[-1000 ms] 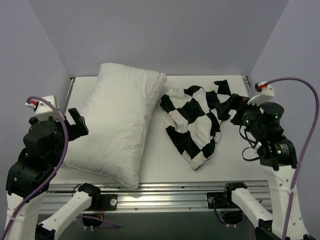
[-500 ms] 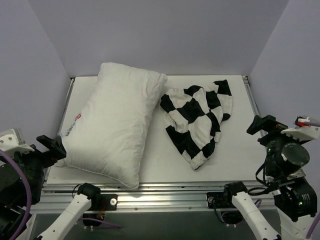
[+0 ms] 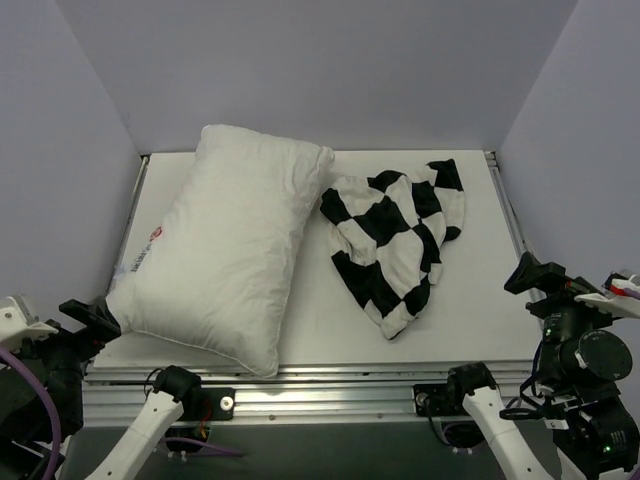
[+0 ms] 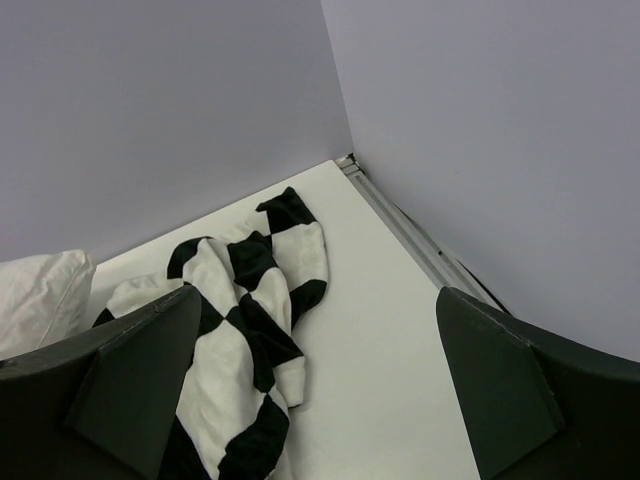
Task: Remove the pillowcase from the pillow
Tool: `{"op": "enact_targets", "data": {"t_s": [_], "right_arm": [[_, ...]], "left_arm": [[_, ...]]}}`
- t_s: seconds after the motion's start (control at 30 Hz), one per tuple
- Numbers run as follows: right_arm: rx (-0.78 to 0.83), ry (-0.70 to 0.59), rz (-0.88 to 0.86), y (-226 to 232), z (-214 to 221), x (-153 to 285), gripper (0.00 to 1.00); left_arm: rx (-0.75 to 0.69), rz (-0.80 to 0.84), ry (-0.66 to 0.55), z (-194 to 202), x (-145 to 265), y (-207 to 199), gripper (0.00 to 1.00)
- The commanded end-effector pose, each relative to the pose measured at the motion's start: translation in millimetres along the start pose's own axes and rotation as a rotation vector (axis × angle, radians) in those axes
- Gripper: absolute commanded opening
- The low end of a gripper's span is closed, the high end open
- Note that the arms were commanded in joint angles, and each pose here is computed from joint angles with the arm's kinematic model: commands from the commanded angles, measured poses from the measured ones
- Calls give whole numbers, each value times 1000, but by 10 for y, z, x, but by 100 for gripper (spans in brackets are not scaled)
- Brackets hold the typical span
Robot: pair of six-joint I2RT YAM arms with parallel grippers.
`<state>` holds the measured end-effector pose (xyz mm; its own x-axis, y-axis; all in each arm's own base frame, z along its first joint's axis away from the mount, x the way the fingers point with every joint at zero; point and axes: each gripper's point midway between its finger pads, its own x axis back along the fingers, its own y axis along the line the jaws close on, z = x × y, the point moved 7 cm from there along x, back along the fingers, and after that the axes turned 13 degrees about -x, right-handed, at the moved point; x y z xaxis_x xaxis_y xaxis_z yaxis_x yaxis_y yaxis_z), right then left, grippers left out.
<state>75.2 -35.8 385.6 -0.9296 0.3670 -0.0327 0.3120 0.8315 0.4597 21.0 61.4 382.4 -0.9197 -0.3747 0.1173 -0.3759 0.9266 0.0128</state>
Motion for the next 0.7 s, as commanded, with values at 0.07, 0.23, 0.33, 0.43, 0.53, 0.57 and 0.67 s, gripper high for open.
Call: {"op": "enact_targets", "data": {"t_s": [0.07,0.23,0.33,0.43,0.53,0.57,0.67], "right_arm": [[7,-37,-21,-41,-57,69,100],[-16,-80,-30,-47,-119,95,100],[-11,-74,-26,-38,-110,73,100],[-8,-67,-19,-53,-73,64,100],[-5,-69,-25,-49,-64,53,100],[-7,-70,-27,-41,-69,48,100],[-10,-63,-24,-17,-71,19,100]], "left_arm": [[-16,-59,4,91,51,127,94],[-22,-55,7,56,14,82,94],[-11,-43,13,17,-25,20,94],[3,-22,16,-21,-57,-47,94],[-13,-22,40,4,-113,-107,94],[-14,-25,48,22,-132,-125,94],[-25,-15,66,66,-190,-194,94]]}}
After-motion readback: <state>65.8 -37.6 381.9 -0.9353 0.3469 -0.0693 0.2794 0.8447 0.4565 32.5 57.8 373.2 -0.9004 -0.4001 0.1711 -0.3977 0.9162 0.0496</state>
